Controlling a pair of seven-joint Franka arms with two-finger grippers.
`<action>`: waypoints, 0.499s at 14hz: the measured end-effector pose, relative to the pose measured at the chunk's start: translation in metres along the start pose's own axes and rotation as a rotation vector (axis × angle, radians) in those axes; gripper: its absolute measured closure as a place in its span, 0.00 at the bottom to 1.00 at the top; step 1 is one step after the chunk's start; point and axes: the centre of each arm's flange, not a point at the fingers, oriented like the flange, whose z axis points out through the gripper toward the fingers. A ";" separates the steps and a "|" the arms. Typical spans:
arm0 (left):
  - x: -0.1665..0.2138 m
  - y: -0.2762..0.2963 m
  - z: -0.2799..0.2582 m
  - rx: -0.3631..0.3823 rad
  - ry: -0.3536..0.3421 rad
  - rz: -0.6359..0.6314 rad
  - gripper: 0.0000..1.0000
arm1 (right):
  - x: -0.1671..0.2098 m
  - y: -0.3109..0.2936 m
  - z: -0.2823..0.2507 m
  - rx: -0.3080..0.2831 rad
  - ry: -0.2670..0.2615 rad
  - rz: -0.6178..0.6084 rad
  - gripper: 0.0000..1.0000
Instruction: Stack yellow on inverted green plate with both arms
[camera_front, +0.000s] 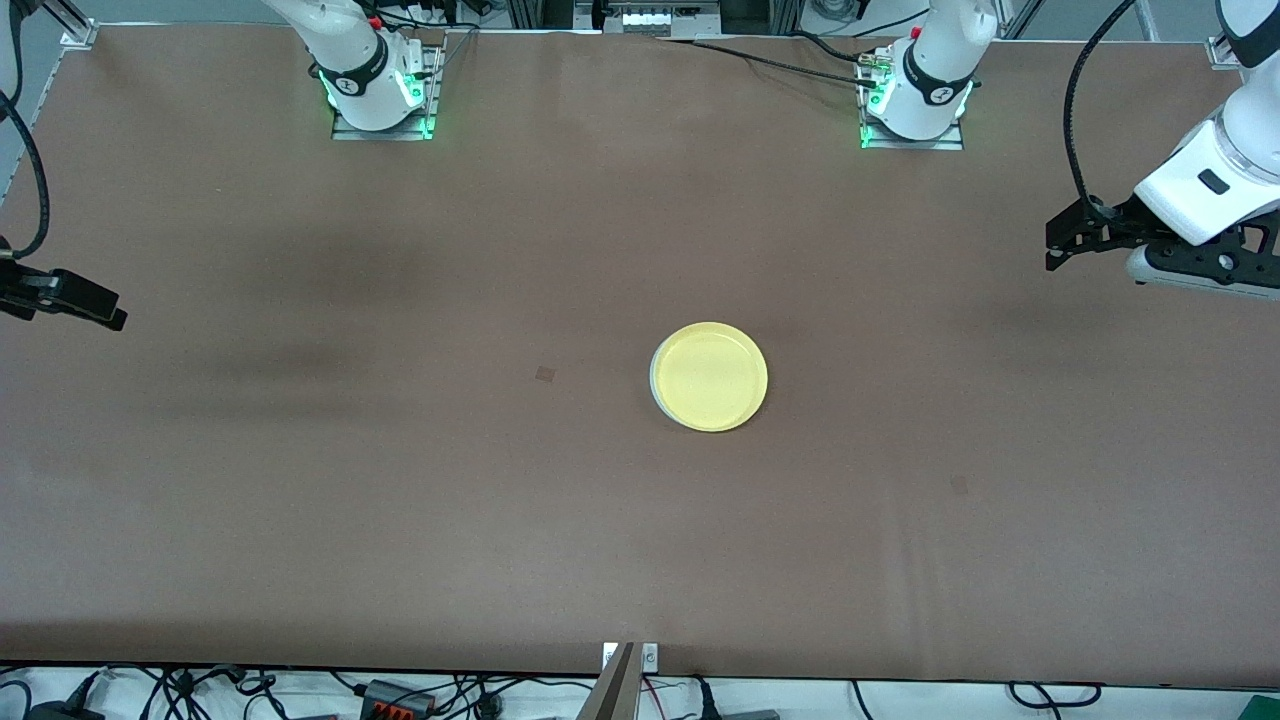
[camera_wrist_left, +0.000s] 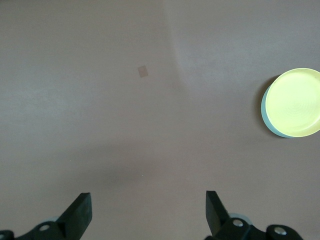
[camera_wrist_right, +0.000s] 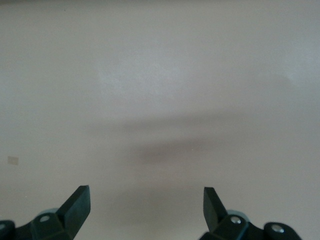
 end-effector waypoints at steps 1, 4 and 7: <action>0.000 0.000 0.000 0.000 -0.001 0.000 0.00 | -0.002 0.002 -0.004 0.005 0.006 0.002 0.00; 0.000 0.001 0.000 -0.001 -0.003 0.002 0.00 | -0.010 0.009 -0.012 0.017 0.013 0.006 0.00; 0.000 0.001 0.000 -0.001 -0.005 0.002 0.00 | -0.011 0.008 -0.011 0.018 0.010 0.005 0.00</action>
